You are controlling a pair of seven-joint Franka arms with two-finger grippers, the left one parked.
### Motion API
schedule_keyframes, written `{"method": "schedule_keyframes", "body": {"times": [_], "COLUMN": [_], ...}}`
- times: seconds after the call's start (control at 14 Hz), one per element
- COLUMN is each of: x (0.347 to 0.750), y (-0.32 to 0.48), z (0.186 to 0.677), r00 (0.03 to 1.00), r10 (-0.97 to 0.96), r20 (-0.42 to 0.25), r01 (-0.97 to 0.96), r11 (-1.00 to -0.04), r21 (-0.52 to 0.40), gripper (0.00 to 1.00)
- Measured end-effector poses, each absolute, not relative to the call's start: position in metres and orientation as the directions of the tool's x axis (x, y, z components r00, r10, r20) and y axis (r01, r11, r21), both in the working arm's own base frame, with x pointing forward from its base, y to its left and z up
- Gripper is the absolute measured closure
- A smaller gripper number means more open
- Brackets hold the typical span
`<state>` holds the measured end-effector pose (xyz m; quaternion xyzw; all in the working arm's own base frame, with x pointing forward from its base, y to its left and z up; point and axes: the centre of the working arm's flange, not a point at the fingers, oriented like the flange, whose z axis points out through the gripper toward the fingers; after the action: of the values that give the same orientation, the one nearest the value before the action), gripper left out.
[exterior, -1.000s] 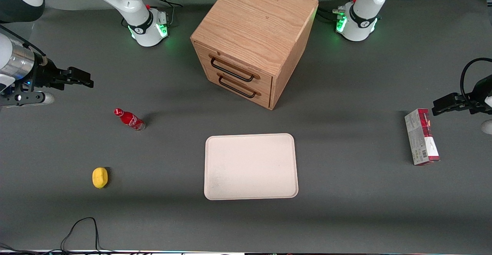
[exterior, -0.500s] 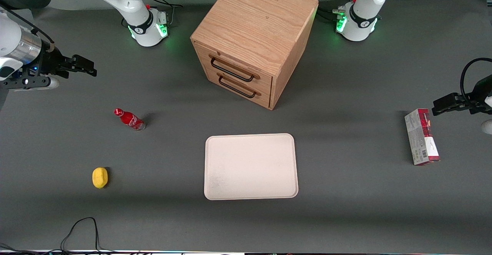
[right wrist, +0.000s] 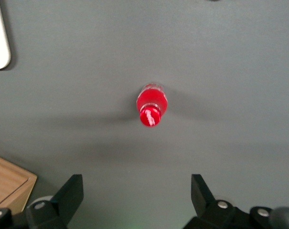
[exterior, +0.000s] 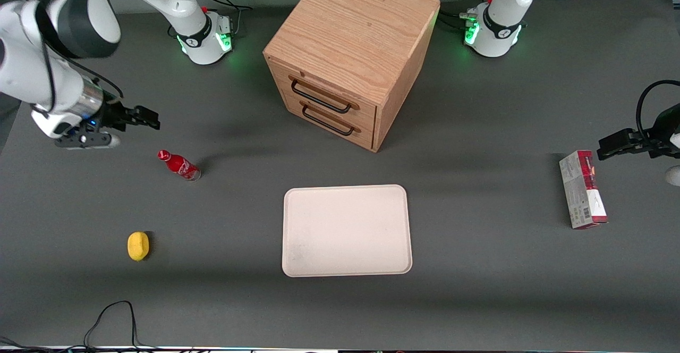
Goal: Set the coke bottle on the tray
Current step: 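Move the open right gripper over the red Coca-Cola bottle, then lower the right gripper and close it around the bottle's neck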
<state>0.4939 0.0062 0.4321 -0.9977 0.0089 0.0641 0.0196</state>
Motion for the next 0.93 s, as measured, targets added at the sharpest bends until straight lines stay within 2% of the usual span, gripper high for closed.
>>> {"method": "schedule_keyframes", "body": {"times": [0.5,0.93], "x": [0.513,0.513], "y": [0.004,0.004], "z": [0.352,0.338], "r00": [0.995,0.995], "r10": [-0.024,-0.025], "r20": [-0.099,-0.094], "r01": [-0.027,-0.028], "r11": [-0.999,-0.999], "r21": [-0.032,-0.031], "gripper": [0.0,0.0]}}
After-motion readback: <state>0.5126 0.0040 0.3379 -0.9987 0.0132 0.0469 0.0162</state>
